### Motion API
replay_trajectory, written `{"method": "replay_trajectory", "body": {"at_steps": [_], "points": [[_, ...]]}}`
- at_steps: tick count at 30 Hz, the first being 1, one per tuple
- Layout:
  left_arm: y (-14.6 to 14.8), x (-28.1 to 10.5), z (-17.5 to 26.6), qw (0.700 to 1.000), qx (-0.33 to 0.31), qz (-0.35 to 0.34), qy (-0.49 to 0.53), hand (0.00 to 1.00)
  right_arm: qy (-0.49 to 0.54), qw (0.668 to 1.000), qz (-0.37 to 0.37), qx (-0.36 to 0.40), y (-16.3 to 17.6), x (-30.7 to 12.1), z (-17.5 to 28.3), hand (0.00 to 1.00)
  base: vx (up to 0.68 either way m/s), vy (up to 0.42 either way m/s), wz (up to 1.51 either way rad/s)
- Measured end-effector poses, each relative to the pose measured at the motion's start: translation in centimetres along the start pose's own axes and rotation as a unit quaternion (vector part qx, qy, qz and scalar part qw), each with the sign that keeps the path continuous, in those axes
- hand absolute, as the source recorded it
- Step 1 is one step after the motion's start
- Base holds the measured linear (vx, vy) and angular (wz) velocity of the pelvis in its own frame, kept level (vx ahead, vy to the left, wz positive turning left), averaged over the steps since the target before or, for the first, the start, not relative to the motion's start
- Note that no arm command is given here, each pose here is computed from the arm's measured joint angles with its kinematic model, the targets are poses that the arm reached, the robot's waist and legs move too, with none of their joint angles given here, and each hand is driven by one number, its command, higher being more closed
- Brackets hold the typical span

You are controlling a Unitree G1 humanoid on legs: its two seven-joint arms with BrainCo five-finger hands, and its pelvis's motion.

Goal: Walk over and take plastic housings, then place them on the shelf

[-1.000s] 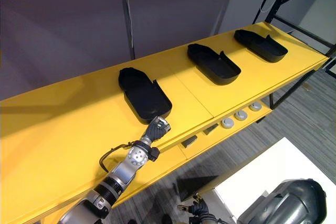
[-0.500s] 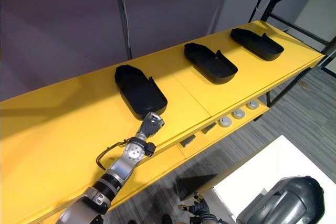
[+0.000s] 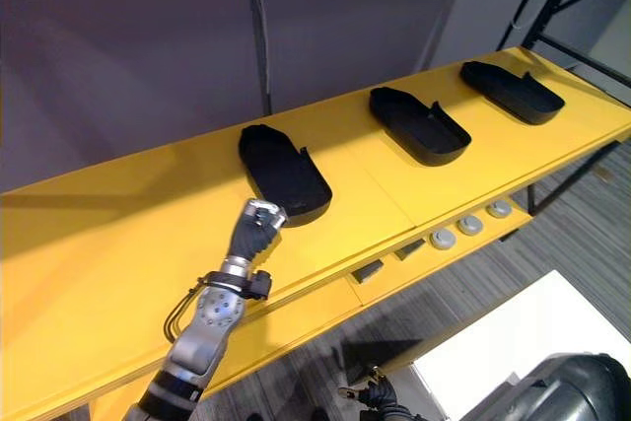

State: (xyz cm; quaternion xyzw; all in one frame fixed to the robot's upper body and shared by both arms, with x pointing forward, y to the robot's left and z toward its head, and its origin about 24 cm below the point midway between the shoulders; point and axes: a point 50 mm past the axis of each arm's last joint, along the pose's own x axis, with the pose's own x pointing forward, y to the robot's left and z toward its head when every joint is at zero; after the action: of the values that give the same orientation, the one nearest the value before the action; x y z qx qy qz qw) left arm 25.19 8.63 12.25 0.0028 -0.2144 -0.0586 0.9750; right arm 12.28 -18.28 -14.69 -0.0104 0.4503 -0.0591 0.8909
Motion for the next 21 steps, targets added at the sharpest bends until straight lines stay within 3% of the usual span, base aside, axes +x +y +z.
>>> {"method": "replay_trajectory", "body": {"at_steps": [3, 5, 12, 16, 21], "points": [[2.9, -0.9, 2.3, 0.997, -0.013, 0.060, -0.054, 1.00, 0.005, 1.000, 0.000, -0.006, -0.3, 0.0, -0.2, 0.00, -0.02, -0.019, 0.24], [6.2, -2.7, 3.0, 0.988, -0.005, 0.140, -0.067, 1.00, 0.013, 1.000, 0.000, -0.008, -0.5, -0.2, -0.8, 0.00, -0.01, -0.024, 0.26], [12.1, -9.3, 2.7, 0.947, 0.050, 0.317, -0.005, 1.00, 0.023, 1.000, -0.001, -0.004, -0.4, -0.7, -1.8, 0.00, 0.01, -0.012, 0.41], [14.8, -13.6, 2.2, 0.905, 0.089, 0.413, 0.052, 1.00, 0.018, 1.000, 0.008, -0.009, 0.3, -0.9, -1.8, 0.00, 0.01, 0.008, 0.25], [17.1, -19.8, -2.6, 0.830, 0.101, 0.509, 0.205, 1.00, 0.002, 0.999, 0.024, -0.021, 1.4, -0.9, -1.2, 0.00, 0.00, 0.001, 0.00]]}}
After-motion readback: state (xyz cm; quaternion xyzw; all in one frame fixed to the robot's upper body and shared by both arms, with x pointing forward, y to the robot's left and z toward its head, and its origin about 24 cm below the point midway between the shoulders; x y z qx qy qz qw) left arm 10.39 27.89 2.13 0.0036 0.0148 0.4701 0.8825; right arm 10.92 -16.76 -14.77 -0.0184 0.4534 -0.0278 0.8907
